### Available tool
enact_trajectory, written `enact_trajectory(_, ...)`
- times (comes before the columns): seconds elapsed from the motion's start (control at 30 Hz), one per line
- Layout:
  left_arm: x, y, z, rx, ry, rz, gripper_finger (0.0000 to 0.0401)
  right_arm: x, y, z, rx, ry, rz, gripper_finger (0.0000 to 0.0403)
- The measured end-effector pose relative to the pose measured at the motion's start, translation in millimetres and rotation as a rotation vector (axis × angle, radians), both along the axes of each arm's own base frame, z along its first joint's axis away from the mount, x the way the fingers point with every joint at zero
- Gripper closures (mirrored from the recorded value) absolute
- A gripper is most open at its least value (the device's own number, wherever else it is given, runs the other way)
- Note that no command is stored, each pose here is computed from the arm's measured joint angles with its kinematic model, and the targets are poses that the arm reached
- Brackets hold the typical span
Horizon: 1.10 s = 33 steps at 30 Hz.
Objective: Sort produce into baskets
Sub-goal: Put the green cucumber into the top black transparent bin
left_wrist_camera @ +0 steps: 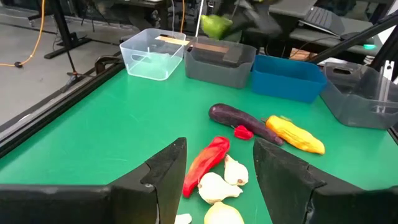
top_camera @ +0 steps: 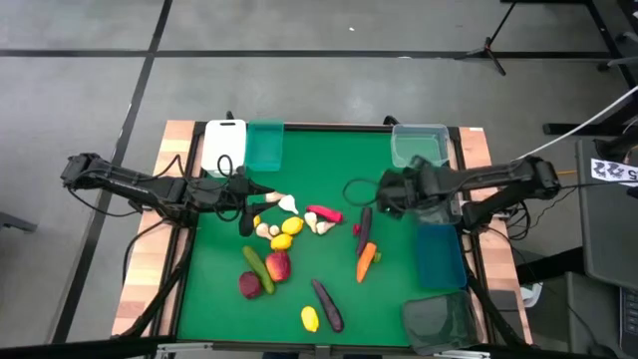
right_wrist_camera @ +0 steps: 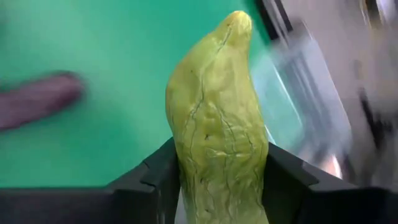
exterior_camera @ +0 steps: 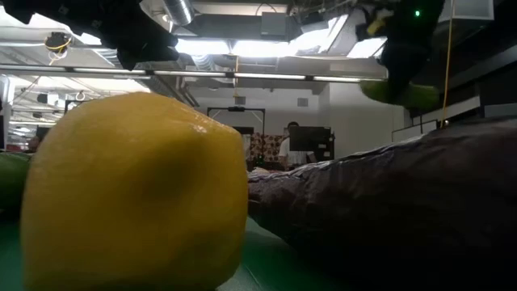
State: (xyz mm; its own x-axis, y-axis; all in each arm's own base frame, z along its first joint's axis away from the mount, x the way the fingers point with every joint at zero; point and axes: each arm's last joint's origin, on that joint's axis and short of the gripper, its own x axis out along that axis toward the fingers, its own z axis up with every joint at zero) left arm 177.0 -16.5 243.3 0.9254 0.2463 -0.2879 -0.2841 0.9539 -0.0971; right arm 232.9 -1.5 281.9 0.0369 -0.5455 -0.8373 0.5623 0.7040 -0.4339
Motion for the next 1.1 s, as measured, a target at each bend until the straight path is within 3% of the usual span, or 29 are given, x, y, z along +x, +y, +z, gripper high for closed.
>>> enact_trajectory(0.17, -0.2, 0.0, -0.5, 0.0, 0.005, 0.0, 0.0219, -16.5, -19.8, -15.1, -0.069, 0.047, -0.25, 0.0225)
enact_trajectory(0.47, -0.9, 0.2, -2.7, 0.0, 0.028, 0.002, 0.0219, -45.6, -35.9, -83.0, 0.108, 0.147, -0.527, 0.022)
enact_trajectory(0.6, -0.9, 0.2, -2.6, 0.003, 0.028, 0.001, 0.0219, -53.3, -32.0, -98.4, 0.182, 0.187, -0.536, 0.0215)
enact_trajectory(0.77, -0.9, 0.1, -2.5, 0.0, 0.027, 0.002, 0.0219, -54.3, -32.3, -103.9, 0.181, 0.189, -0.505, 0.0201)
enact_trajectory(1.1, -0.8, 0.1, -2.4, -0.009, 0.023, 0.005, 0.0219, -53.2, -32.7, -92.1, 0.192, 0.156, -0.405, 0.01)
